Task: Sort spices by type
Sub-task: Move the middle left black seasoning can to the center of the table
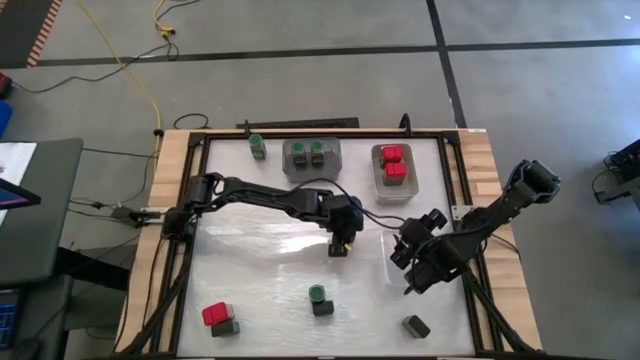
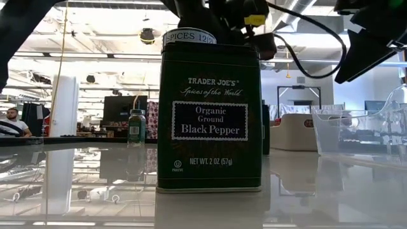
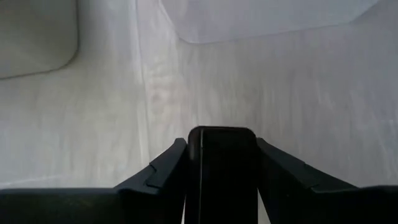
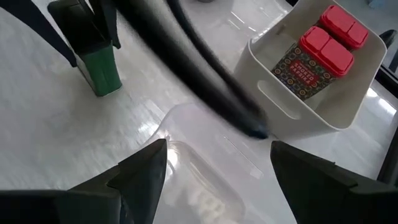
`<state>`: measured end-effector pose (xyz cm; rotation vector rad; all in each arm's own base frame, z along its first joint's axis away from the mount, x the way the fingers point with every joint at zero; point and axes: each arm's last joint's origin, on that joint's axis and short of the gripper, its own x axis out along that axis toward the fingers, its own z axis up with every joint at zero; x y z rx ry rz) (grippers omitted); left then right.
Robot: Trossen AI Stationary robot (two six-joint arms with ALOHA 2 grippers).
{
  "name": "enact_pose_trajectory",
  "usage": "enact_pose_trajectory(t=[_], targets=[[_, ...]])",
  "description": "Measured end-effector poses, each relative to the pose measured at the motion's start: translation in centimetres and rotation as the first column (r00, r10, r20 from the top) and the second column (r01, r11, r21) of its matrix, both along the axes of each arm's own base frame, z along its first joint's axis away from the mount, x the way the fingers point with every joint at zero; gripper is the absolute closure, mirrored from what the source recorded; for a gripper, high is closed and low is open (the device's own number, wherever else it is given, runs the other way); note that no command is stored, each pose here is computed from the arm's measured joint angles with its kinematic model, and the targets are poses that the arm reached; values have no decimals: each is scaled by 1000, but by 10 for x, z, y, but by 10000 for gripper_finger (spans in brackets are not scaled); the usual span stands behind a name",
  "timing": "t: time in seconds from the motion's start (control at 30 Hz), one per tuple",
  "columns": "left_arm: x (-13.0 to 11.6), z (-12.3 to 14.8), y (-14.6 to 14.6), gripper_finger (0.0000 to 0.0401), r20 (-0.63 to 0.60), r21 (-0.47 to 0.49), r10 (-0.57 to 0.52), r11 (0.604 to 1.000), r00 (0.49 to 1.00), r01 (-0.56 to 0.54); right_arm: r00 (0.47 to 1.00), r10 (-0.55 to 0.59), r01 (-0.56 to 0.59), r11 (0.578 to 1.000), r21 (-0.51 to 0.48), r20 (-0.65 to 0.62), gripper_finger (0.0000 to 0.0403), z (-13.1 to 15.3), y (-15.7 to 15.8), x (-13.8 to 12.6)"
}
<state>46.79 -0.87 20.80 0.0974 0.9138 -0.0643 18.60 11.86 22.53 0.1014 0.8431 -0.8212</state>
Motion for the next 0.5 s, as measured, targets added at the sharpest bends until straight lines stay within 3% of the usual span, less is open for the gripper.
enact_pose_trajectory(t=[0.4, 0.5], targets=[[-9, 9, 1, 235, -41, 28, -14, 999, 999, 15, 1000, 1, -1, 1000, -1, -2, 88, 0, 0, 0], [-17, 23, 4, 235, -49, 37, -16, 999, 999, 18, 1000, 1, -1, 1000, 0, 0, 88, 0, 0, 0]])
